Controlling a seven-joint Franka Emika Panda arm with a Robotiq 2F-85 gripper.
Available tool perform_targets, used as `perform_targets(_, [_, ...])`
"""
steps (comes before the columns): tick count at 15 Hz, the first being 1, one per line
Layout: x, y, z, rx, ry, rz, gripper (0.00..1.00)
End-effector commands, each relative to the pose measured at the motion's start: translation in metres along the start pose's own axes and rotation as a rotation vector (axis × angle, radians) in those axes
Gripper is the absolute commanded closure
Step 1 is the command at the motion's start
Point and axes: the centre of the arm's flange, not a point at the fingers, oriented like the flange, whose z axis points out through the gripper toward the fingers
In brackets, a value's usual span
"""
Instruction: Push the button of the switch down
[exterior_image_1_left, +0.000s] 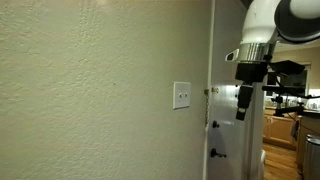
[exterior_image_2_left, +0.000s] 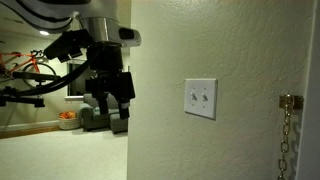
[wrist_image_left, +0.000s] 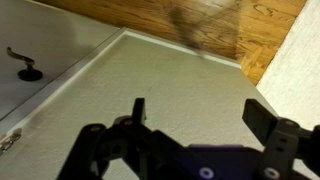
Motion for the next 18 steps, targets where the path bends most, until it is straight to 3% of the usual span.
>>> perform_targets(1, [0.000,0.000,0.000,0.000,0.000,0.000,0.00])
perform_targets(9, [0.009,0.002,0.002,-0.008,0.008,-0.002,0.00])
perform_targets(18, [0.075,0.015,0.000,-0.029,0.094,0.097,0.00])
